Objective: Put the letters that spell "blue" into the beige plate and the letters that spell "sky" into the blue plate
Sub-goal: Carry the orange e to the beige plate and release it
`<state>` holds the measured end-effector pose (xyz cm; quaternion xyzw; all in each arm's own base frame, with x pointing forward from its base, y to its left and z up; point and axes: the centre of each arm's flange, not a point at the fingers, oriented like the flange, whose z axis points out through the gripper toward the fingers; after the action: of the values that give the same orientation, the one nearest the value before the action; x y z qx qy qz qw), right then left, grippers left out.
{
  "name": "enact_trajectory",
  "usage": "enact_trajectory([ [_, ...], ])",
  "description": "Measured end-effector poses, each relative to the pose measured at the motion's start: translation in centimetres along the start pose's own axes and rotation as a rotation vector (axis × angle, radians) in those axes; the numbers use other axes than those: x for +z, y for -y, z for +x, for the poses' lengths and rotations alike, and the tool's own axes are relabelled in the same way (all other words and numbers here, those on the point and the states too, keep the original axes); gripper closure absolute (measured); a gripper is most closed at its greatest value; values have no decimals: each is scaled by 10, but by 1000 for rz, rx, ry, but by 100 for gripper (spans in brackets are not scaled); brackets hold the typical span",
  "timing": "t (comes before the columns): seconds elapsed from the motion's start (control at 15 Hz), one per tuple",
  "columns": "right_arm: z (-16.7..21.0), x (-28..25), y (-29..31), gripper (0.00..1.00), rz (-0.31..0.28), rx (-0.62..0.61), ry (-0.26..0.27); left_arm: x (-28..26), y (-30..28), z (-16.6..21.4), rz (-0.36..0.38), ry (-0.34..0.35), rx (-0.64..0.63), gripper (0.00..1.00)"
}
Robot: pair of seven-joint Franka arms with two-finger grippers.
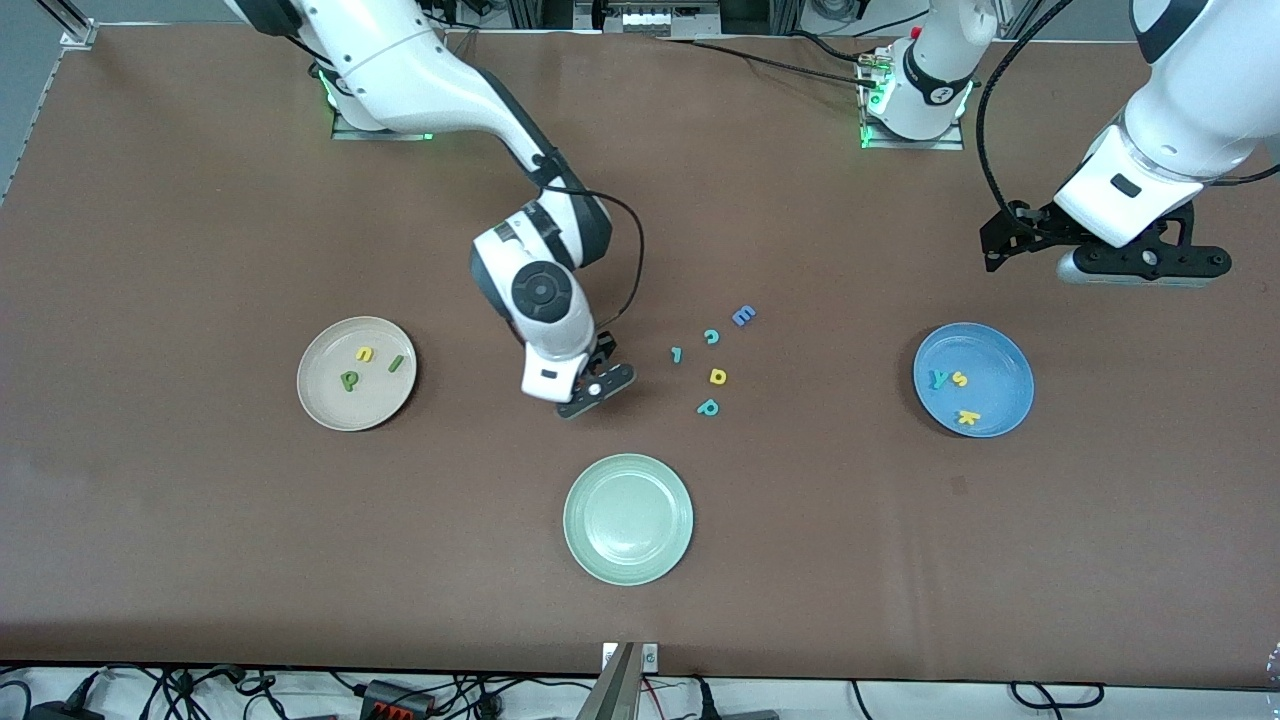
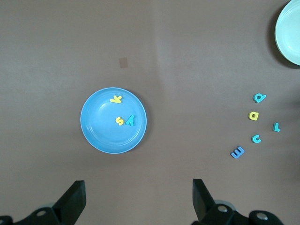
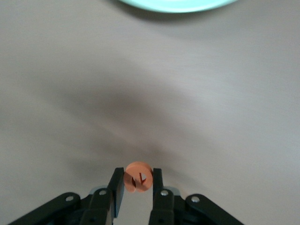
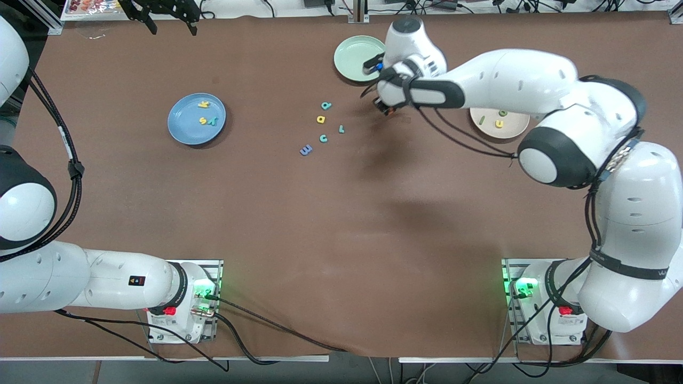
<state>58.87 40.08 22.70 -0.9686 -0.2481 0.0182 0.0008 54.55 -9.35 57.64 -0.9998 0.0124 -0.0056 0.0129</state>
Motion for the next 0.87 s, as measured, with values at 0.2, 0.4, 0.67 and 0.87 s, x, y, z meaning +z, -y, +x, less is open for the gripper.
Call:
enact_trajectory([
  [0.2, -9, -40, -79, 71, -5, 114, 65, 0, 0, 0, 0, 0, 0, 0],
  [0.4, -36, -40, -166, 71, 8, 205, 137, 0, 0, 0, 0, -1, 0, 0],
  [0.67, -85, -4, -249, 71, 39, 290, 227, 0, 0, 0, 0, -1, 0, 0],
  [0.87, -106, 13, -260, 71, 48, 314, 271, 0, 0, 0, 0, -1, 0, 0],
])
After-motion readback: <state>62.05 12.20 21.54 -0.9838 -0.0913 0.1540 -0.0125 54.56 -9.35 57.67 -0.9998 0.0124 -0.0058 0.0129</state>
